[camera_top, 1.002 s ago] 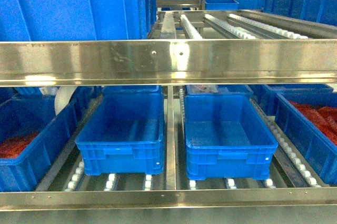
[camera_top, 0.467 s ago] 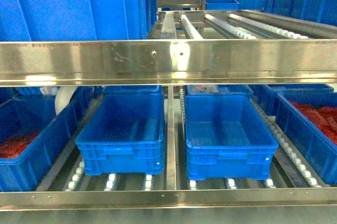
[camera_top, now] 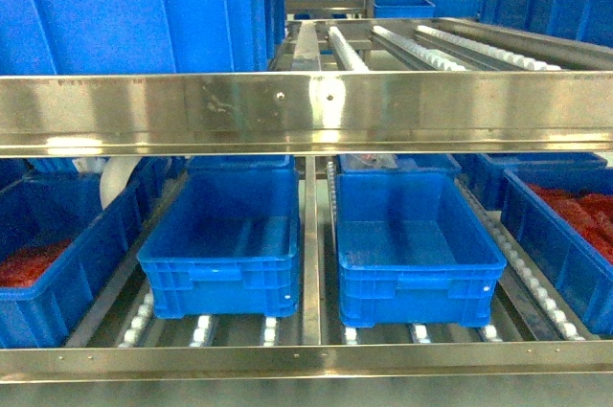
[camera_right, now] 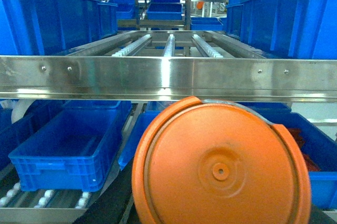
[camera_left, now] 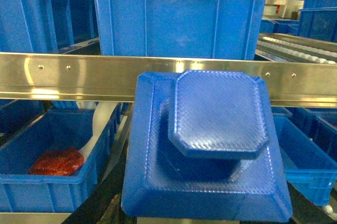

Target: Sort blue parts and orange caps into right shelf containers

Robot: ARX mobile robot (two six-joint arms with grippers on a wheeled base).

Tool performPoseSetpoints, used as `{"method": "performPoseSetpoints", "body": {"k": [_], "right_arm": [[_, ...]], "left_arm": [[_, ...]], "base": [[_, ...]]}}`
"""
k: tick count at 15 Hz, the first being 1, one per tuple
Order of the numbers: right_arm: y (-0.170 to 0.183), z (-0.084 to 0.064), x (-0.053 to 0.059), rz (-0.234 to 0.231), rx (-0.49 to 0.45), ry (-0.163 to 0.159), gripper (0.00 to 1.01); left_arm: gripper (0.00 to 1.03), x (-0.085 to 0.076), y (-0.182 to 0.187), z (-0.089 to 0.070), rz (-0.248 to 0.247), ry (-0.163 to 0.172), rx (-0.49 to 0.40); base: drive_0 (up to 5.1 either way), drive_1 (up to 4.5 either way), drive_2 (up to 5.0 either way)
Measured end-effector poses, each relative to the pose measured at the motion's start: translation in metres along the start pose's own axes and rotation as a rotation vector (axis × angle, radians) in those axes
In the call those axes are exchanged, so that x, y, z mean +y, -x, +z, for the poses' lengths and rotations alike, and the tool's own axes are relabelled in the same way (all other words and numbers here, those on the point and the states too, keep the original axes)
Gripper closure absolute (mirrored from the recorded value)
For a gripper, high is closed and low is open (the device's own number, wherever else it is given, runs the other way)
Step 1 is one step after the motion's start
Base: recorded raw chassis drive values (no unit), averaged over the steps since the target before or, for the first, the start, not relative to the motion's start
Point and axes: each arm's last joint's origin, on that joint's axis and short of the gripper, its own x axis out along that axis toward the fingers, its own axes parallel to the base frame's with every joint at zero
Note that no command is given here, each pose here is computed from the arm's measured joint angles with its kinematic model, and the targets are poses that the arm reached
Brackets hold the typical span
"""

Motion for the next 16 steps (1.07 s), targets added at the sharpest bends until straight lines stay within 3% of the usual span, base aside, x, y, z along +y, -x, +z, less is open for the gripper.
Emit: {"method": "performPoseSetpoints", "body": {"k": [16], "right_arm": [[0.0000, 0.0000, -0.0001, -0.003, 0.000, 0.000, 0.57]], "left_arm": [[0.59, 0.0000, 0.0000, 0.0000, -0.001, -0.003, 0.000]], "base": [[0.0, 0.00, 0.0]]}}
